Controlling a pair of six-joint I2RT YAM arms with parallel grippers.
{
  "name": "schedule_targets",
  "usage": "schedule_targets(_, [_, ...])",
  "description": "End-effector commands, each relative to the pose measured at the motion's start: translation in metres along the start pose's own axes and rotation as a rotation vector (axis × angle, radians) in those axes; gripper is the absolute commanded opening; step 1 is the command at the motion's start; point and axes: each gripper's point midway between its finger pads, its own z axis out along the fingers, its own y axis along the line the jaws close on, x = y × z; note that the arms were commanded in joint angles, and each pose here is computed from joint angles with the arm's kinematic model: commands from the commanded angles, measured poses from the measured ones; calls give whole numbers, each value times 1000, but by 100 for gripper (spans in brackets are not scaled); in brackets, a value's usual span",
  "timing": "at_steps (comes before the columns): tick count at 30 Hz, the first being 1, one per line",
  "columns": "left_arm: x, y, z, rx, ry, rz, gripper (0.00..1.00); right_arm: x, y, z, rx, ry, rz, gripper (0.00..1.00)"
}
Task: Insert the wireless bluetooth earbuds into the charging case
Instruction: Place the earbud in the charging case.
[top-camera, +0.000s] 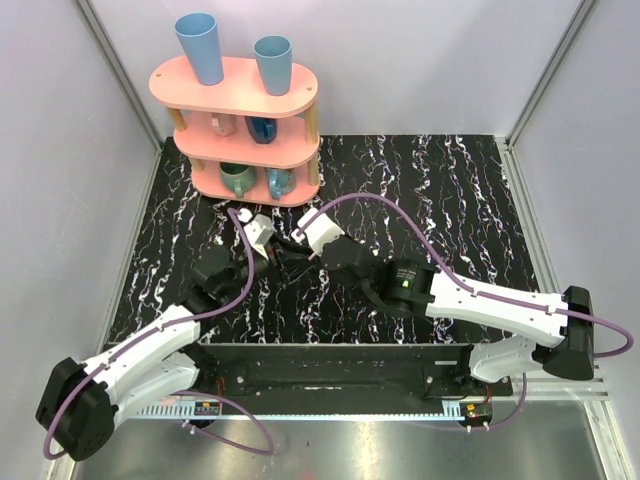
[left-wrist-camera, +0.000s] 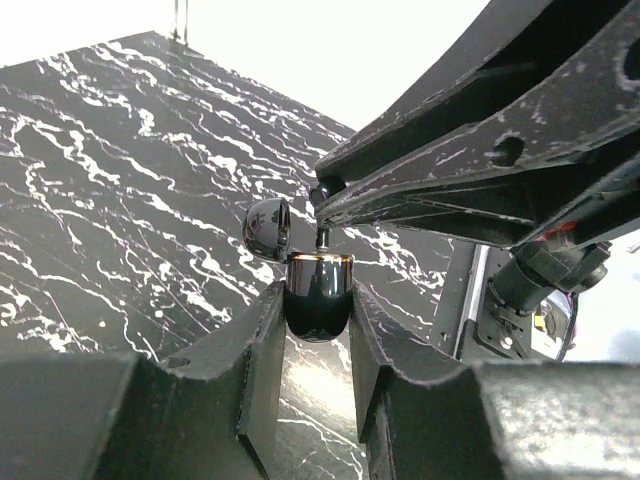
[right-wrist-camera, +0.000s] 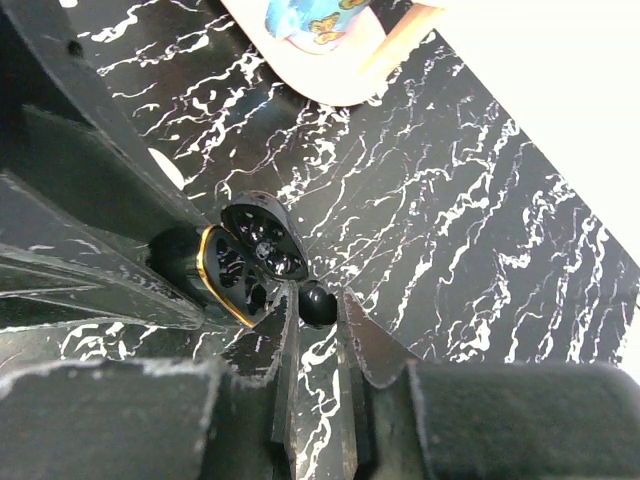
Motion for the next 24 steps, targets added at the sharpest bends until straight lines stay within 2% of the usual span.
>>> schedule_targets(1, [-30, -8, -2, 29, -124, 100, 0, -36, -26, -17, 71, -96, 79, 0])
schedule_targets(6, [-39, -24, -8, 96, -149, 187, 0, -48, -40, -29, 99, -132, 128, 0])
schedule_targets(10, [-28, -25, -13, 126, -160, 267, 0, -60, -47, -43, 64, -178, 163, 0])
schedule_targets(11, [-35, -28, -14, 137, -200, 290, 0, -61, -48, -45, 59, -184, 163, 0])
schedule_targets(13, [-27, -24, -13, 131, -188, 295, 0, -67, -53, -53, 47, -206, 179, 0])
schedule_targets(15, [-29, -28, -15, 154, -229, 343, 0, -70, -50, -58, 6, -214, 184, 0])
schedule_targets(22, [-26, -25, -16, 153, -270, 406, 0, -57, -32, -57, -81, -156, 157, 0])
schedule_targets(24, [-32, -27, -18, 158, -320, 448, 0, -51, -29, -55, -85, -140, 147, 0])
